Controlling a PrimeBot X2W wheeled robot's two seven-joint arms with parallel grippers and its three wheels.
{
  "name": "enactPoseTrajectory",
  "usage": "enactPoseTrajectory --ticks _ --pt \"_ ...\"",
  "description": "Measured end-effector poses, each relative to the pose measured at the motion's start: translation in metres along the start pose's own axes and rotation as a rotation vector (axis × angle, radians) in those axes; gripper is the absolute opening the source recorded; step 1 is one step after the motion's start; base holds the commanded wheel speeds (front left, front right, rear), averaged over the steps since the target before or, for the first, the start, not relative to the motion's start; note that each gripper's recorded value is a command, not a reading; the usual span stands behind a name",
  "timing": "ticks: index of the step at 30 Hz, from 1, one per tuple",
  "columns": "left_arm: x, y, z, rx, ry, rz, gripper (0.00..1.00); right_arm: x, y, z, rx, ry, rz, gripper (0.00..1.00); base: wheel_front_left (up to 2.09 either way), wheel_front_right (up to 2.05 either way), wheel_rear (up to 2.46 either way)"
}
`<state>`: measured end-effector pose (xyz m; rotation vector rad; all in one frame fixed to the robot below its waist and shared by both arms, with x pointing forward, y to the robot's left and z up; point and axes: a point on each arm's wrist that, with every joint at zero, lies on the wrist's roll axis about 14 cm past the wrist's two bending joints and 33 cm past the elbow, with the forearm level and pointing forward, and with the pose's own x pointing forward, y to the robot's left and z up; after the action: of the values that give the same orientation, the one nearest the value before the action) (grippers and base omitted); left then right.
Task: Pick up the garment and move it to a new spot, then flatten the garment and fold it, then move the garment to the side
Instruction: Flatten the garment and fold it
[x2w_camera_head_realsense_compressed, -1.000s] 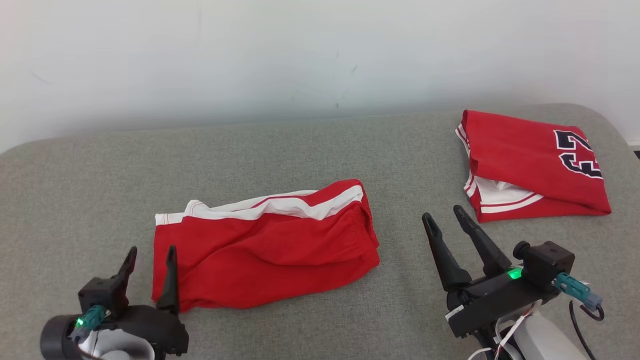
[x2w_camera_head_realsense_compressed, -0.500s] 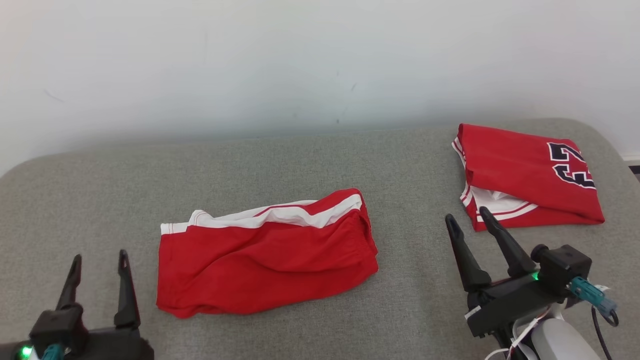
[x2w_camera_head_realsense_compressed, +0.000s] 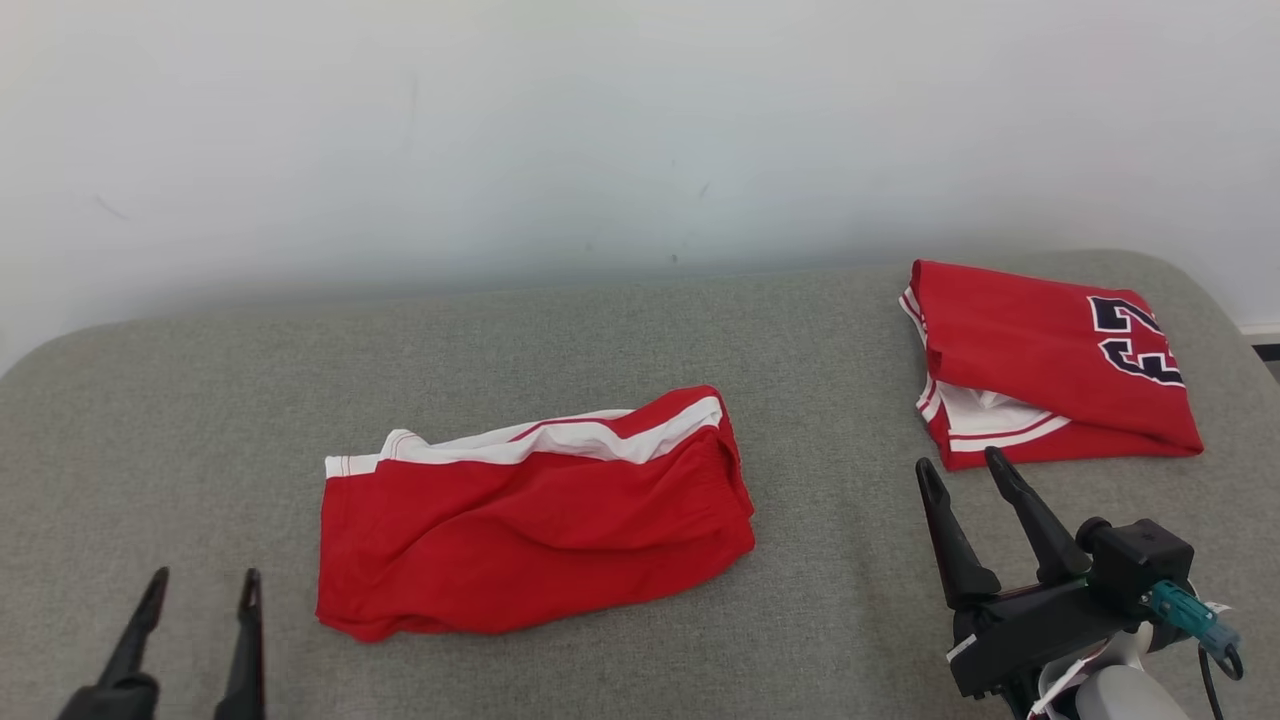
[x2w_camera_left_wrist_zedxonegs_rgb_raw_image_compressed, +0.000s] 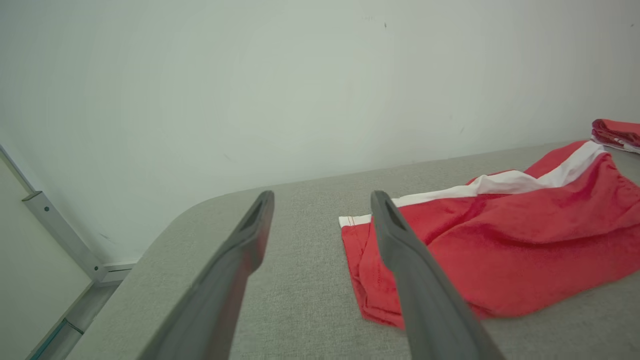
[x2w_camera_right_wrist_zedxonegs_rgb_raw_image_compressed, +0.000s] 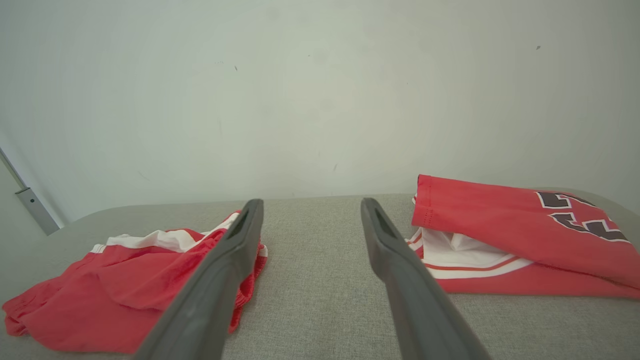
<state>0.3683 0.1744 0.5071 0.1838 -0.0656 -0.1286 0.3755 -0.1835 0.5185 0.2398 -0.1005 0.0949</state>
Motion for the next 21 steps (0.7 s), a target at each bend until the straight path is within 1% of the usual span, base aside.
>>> enactPoseTrajectory --ticks 2,5,9,13,21 --pt "-0.002 0.006 0.0 -0.003 -0.001 0.002 1.0 0.0 0.0 -0.001 -0.003 0.002 -0.001 1.0 0.0 0.0 0.0" --pt "-0.005 0.018 0.0 -0.024 0.001 0.037 1.0 0.001 0.0 -0.001 0.004 0.001 -0.006 1.0 0.0 0.0 0.0" --pt "-0.01 0.028 0.001 -0.026 -0.005 0.072 1.0 -0.001 -0.002 -0.006 0.01 0.019 -0.017 1.0 0.0 0.0 0.0" --pt "-0.011 0.029 0.001 -0.03 -0.006 0.08 1.0 0.001 -0.005 -0.002 0.016 0.004 -0.029 1.0 0.0 0.0 0.0" --pt "-0.011 0.023 0.0 -0.038 -0.004 0.074 1.0 0.001 0.0 -0.005 0.017 0.011 -0.02 1.0 0.0 0.0 0.0"
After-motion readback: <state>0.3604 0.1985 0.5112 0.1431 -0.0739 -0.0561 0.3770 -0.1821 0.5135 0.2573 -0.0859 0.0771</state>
